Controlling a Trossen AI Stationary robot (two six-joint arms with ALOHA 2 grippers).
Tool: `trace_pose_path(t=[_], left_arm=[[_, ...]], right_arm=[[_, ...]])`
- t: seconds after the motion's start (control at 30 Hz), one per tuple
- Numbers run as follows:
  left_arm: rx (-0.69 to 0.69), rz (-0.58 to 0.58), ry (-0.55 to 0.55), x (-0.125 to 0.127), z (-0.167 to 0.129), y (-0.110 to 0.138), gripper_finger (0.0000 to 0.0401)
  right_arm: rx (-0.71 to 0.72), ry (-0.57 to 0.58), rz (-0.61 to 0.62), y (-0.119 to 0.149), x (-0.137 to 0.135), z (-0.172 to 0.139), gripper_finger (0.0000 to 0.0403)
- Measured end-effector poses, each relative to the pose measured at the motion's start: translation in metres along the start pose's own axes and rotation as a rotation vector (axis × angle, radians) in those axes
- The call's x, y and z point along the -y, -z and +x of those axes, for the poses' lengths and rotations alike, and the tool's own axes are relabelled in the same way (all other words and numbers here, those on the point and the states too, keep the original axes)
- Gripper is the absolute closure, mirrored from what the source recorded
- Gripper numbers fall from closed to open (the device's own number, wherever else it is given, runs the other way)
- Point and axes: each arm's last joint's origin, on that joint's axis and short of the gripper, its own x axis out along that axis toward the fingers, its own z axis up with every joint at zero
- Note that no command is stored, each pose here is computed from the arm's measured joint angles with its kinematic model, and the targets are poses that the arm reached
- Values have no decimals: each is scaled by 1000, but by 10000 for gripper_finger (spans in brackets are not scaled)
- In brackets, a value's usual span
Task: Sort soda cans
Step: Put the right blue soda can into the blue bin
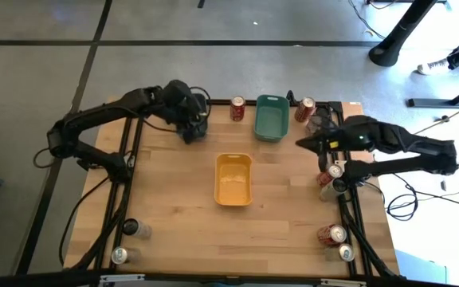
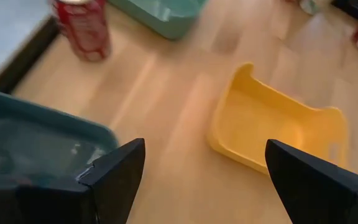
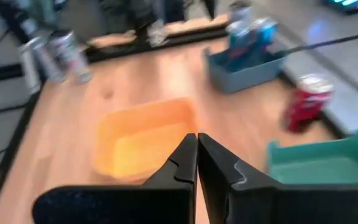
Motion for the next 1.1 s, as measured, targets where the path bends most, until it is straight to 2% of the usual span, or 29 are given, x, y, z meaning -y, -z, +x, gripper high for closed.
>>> trace_pose_path(t=[0.17, 0.3, 0.67, 0.87, 1.1], left_arm=[[-10, -18, -41, 20, 1, 4, 81], [-7, -22, -63, 31, 3, 6, 81], [6, -36, -72, 45, 4, 8, 81], [22, -22, -83, 50, 4, 9, 81], [40, -8, -90, 55, 5, 8, 81]], right_arm=[[-30, -112, -5, -1, -19, 2, 388], [-45, -201, 37, 2, -39, -4, 389], [-190, -356, 72, 20, -90, 1, 389], [-343, -391, 108, 33, -121, 8, 389], [-579, -327, 87, 26, -167, 0, 396]])
